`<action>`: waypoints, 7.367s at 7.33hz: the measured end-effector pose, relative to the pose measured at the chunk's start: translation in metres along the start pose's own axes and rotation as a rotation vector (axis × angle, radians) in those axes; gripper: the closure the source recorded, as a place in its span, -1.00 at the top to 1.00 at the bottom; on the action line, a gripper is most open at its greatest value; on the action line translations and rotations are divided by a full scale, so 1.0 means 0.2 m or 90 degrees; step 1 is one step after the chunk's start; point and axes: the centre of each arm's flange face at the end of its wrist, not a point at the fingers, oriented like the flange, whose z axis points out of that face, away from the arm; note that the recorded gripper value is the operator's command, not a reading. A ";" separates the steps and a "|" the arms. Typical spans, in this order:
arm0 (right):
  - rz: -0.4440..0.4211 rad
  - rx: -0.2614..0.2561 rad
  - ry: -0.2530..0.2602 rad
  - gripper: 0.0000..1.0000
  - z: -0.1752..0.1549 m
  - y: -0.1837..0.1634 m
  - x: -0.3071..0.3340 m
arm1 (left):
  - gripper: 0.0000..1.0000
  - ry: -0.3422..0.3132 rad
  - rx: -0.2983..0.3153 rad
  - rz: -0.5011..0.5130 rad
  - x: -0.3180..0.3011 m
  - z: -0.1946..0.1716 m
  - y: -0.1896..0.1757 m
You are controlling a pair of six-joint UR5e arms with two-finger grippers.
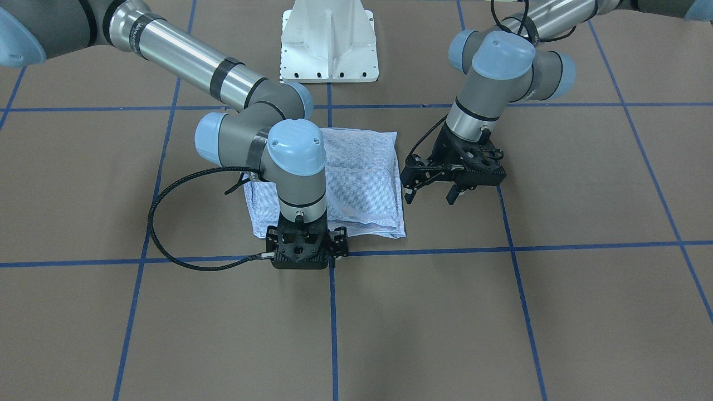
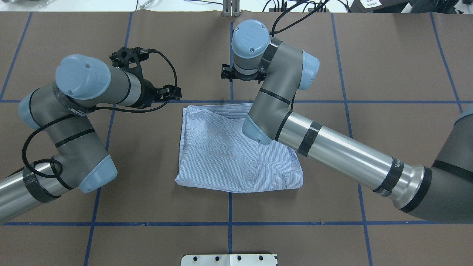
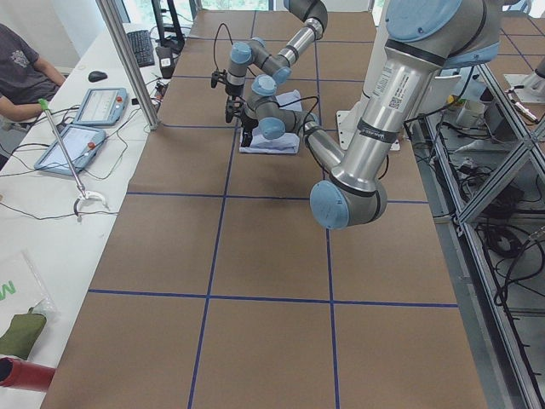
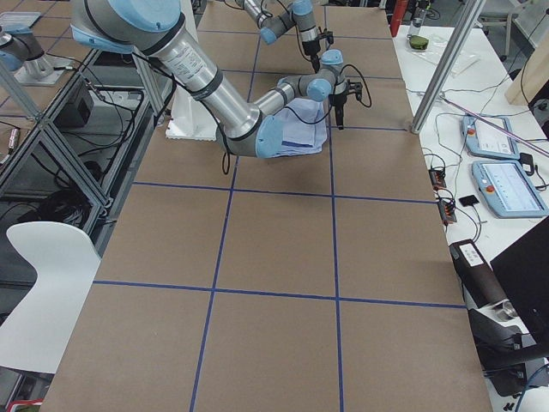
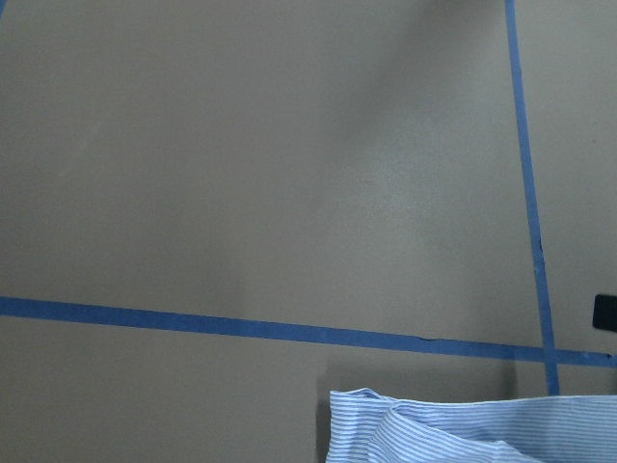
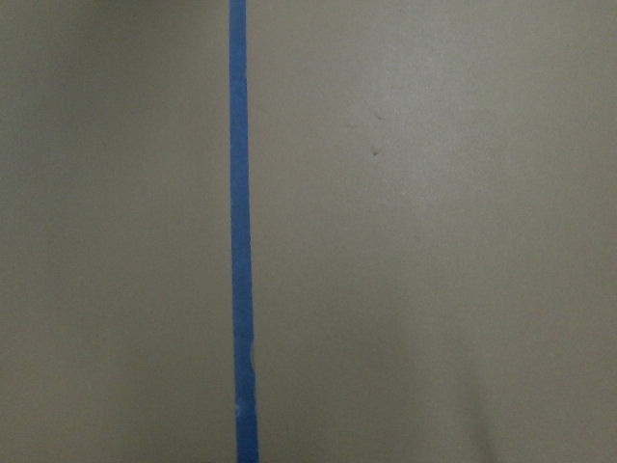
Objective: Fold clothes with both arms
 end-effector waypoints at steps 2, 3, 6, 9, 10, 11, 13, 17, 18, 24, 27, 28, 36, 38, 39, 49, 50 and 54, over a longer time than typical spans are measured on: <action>0.006 -0.025 -0.018 1.00 -0.15 -0.15 0.09 | 1.00 0.001 -0.004 0.009 -0.08 -0.06 -0.03; -0.003 -0.048 -0.014 1.00 -0.28 -0.26 0.18 | 1.00 0.002 -0.012 0.023 -0.17 -0.12 -0.11; -0.051 -0.100 0.025 1.00 -0.74 -0.52 0.73 | 1.00 -0.019 -0.021 0.182 -0.76 -0.45 -0.51; -0.116 -0.113 0.033 1.00 -0.94 -0.53 1.68 | 1.00 -0.096 -0.027 0.294 -1.53 -0.89 -0.84; -0.134 -0.123 0.053 1.00 -0.98 -0.51 1.98 | 1.00 -0.135 -0.045 0.305 -1.71 -0.97 -0.89; -0.163 -0.137 0.068 1.00 -1.01 -0.47 2.27 | 1.00 -0.163 -0.059 0.325 -1.88 -1.05 -0.92; -0.187 -0.165 0.070 1.00 -1.02 -0.38 2.69 | 1.00 -0.190 -0.073 0.348 -2.18 -1.19 -0.89; -0.120 -0.184 0.033 1.00 -1.02 -0.28 3.07 | 1.00 -0.197 -0.038 0.294 -2.28 -1.30 -0.90; -0.097 -0.189 0.025 1.00 -1.02 -0.25 3.17 | 1.00 -0.199 -0.033 0.291 -2.33 -1.28 -0.89; 0.005 -0.235 0.039 1.00 -0.89 0.15 3.70 | 1.00 -0.216 -0.094 0.226 -2.66 -1.14 -0.76; 0.005 -0.225 0.038 1.00 -0.85 0.33 3.83 | 1.00 -0.224 -0.144 0.186 -2.61 -1.19 -0.72; 0.005 -0.225 0.038 1.00 -0.84 0.34 3.84 | 1.00 -0.223 -0.157 0.187 -2.61 -1.19 -0.71; 0.014 -0.225 0.037 1.00 -0.85 0.36 3.88 | 1.00 -0.193 -0.197 0.193 -2.69 -1.14 -0.66; 0.015 -0.224 0.034 1.00 -0.85 0.36 3.88 | 1.00 -0.173 -0.214 0.169 -2.72 -1.12 -0.62; 0.015 -0.224 0.034 1.00 -0.85 0.36 3.88 | 1.00 -0.169 -0.225 0.153 -2.73 -1.11 -0.60; 0.018 -0.226 0.034 1.00 -0.85 0.37 3.88 | 1.00 -0.165 -0.256 0.115 -2.86 -1.06 -0.52; 0.017 -0.225 0.034 1.00 -0.85 0.37 3.88 | 1.00 -0.165 -0.256 0.116 -2.86 -1.06 -0.52; 0.015 -0.223 0.034 1.00 -0.85 0.36 3.87 | 1.00 -0.165 -0.254 0.119 -2.85 -1.06 -0.53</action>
